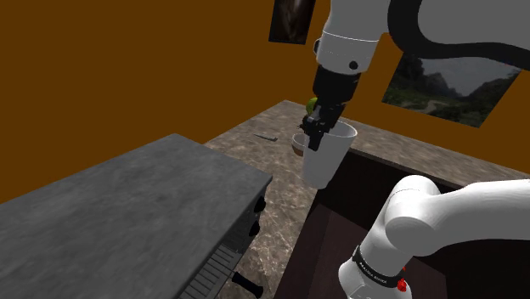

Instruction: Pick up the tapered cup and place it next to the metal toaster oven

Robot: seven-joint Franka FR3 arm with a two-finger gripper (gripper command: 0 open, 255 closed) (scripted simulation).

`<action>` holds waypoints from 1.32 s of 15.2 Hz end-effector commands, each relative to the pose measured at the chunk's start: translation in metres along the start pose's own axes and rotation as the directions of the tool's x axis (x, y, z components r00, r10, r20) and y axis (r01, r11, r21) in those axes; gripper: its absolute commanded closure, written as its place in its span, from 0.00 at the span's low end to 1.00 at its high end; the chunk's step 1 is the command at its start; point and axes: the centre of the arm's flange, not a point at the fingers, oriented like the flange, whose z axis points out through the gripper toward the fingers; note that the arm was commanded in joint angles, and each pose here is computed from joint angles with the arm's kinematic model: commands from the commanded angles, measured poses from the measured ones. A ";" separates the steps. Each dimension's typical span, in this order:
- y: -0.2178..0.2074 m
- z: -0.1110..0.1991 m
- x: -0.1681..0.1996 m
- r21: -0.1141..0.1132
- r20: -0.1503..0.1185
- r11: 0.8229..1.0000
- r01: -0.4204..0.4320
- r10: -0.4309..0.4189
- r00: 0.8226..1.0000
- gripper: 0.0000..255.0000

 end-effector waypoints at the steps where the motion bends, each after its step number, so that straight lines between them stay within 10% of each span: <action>1: -0.002 0.010 -0.001 0.000 -0.001 1.000 0.000 0.000 1.000 1.00; 20: -0.017 0.109 -0.006 0.000 -0.001 1.000 0.000 0.000 1.000 1.00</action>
